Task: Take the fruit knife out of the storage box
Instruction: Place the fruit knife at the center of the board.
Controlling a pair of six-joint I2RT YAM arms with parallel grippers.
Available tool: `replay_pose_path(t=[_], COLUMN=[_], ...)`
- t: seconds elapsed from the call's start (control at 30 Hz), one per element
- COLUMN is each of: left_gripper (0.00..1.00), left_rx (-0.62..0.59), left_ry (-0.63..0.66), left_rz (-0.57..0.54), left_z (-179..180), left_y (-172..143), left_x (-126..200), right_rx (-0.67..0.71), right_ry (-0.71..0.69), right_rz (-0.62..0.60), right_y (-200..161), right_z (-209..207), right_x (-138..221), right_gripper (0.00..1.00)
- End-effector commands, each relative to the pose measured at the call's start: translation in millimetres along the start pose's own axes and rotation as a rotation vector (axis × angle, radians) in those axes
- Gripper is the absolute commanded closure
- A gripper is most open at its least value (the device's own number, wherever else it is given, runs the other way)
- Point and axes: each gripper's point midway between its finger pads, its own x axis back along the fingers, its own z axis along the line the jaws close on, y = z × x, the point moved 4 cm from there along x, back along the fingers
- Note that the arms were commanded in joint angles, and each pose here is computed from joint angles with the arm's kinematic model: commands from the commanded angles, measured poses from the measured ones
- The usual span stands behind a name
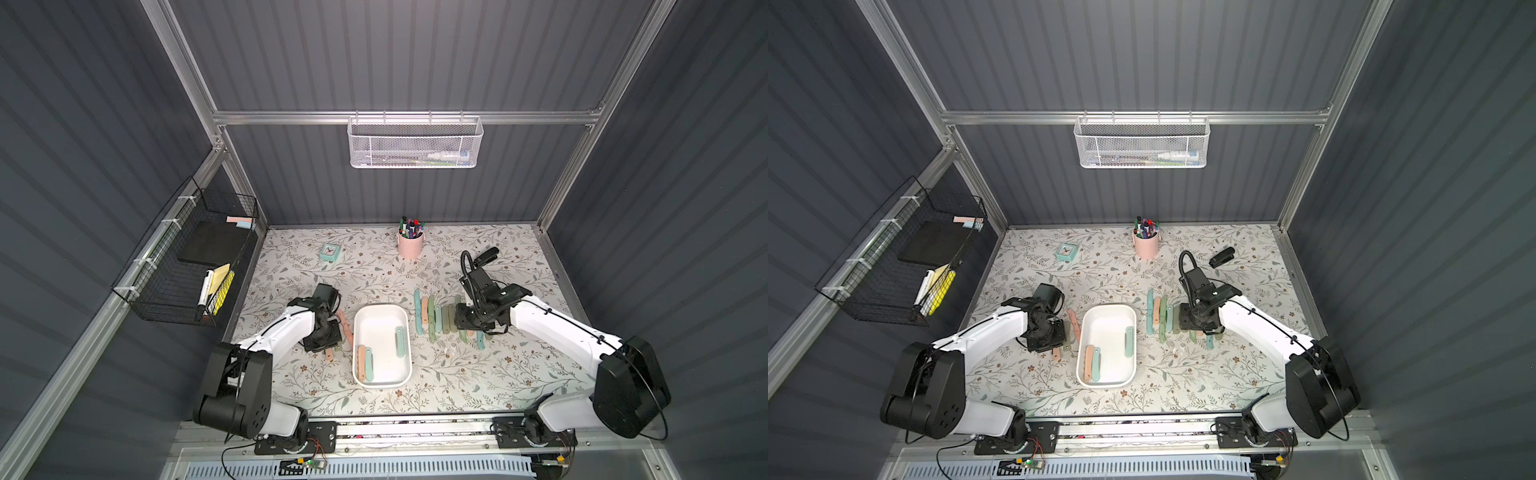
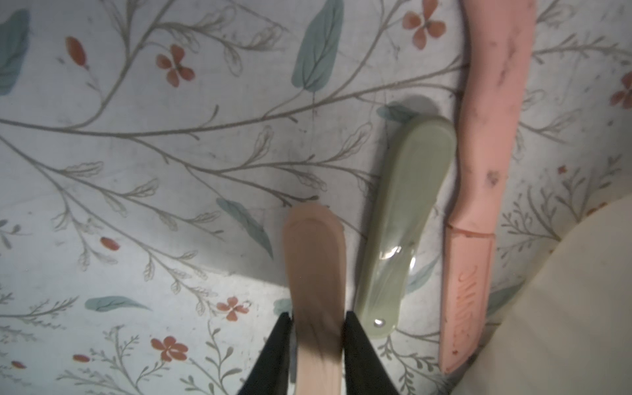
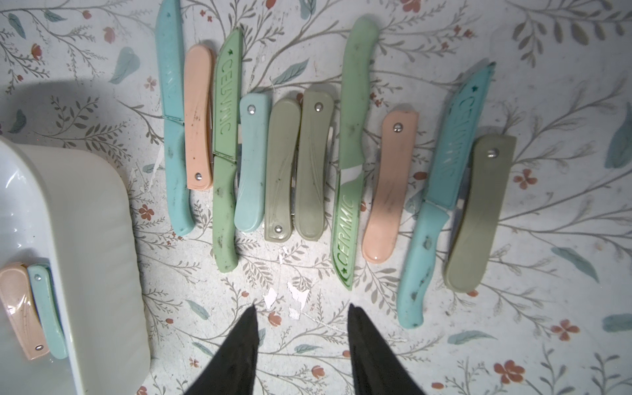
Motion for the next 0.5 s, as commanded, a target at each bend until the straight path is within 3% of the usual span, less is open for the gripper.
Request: replay_pose_path(t=[0.0, 0.13, 0.23, 0.47], left_gripper=[0.69, 0.62, 0.44, 0.25], left_rx=[-0.007, 0.004, 0.002, -0.025], left_ry=[-0.018, -0.025, -0.030, -0.077], left_rz=[-0.028, -0.021, -0.020, -0.106], left_z=[-6, -8, -9, -9], left_y=[12, 14, 15, 20], left_x=[3, -1, 4, 54], right_rx=[-0.006, -0.006, 0.003, 0.083], right_ry=[0.000, 0.006, 0.014, 0.105], right_rz=[0.015, 0.012, 0.011, -0.031], right_y=[-3, -2, -1, -3], right_z=[1, 2, 6, 50], right_x=[0, 1, 2, 21], right_gripper=[0.54, 0.54, 0.54, 0.54])
